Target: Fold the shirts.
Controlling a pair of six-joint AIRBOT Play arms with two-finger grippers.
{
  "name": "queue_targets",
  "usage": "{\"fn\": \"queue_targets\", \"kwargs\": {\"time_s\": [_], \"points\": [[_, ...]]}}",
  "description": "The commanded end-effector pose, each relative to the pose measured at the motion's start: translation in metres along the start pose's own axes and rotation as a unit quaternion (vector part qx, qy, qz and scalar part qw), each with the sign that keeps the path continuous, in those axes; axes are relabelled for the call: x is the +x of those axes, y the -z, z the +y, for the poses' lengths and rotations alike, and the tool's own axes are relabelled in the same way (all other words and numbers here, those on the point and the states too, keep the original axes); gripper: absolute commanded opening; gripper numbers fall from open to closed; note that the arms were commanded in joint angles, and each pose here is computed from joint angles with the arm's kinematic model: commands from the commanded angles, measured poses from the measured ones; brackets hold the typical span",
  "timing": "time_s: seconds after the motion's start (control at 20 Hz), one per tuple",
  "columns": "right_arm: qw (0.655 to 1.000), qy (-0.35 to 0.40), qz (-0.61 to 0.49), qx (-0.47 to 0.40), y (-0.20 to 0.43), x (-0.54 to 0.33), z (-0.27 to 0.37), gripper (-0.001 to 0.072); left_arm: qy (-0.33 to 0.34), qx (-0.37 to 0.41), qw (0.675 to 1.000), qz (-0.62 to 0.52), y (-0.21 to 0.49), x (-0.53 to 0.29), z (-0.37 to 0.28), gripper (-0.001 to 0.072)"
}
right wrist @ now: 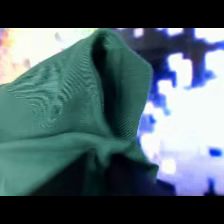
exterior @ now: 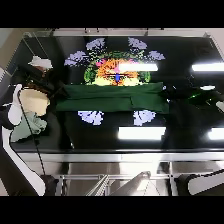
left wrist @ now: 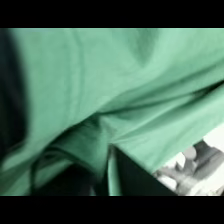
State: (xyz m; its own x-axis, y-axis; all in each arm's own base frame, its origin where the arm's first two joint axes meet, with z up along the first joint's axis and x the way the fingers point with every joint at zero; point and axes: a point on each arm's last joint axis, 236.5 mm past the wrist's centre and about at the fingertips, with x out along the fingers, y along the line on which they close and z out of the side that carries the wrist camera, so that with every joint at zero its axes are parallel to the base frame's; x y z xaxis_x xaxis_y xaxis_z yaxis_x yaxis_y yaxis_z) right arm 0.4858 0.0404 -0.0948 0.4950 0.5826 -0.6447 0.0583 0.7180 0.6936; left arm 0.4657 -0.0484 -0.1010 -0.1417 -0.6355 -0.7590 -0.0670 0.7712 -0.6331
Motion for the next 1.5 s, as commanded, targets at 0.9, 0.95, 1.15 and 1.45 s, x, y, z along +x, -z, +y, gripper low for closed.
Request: {"fn": "queue_targets", "kwargs": {"time_s": [0.9,0.95,1.15,1.45], "points": [[0.987,-0.019,0.16,0.013,0.053,0.038,0.035,0.0412,-0.036,0.092,0.993,-0.065,-0.012,-0.02,-0.104,0.0022],[0.986,-0.024,0.164,0.011,0.055,0.043,0.04,0.0284,-0.037,0.099,0.993,-0.057,-0.014,-0.003,-0.111,0.0022],[0.984,-0.035,0.177,0.003,0.064,0.045,0.053,0.0025,-0.065,0.137,0.988,-0.025,-0.02,0.086,-0.129,0.0015],[0.989,-0.052,0.14,0.005,0.022,-0.04,0.046,0.0024,-0.114,0.173,0.978,0.028,0.008,0.178,-0.154,0.0022]]}}
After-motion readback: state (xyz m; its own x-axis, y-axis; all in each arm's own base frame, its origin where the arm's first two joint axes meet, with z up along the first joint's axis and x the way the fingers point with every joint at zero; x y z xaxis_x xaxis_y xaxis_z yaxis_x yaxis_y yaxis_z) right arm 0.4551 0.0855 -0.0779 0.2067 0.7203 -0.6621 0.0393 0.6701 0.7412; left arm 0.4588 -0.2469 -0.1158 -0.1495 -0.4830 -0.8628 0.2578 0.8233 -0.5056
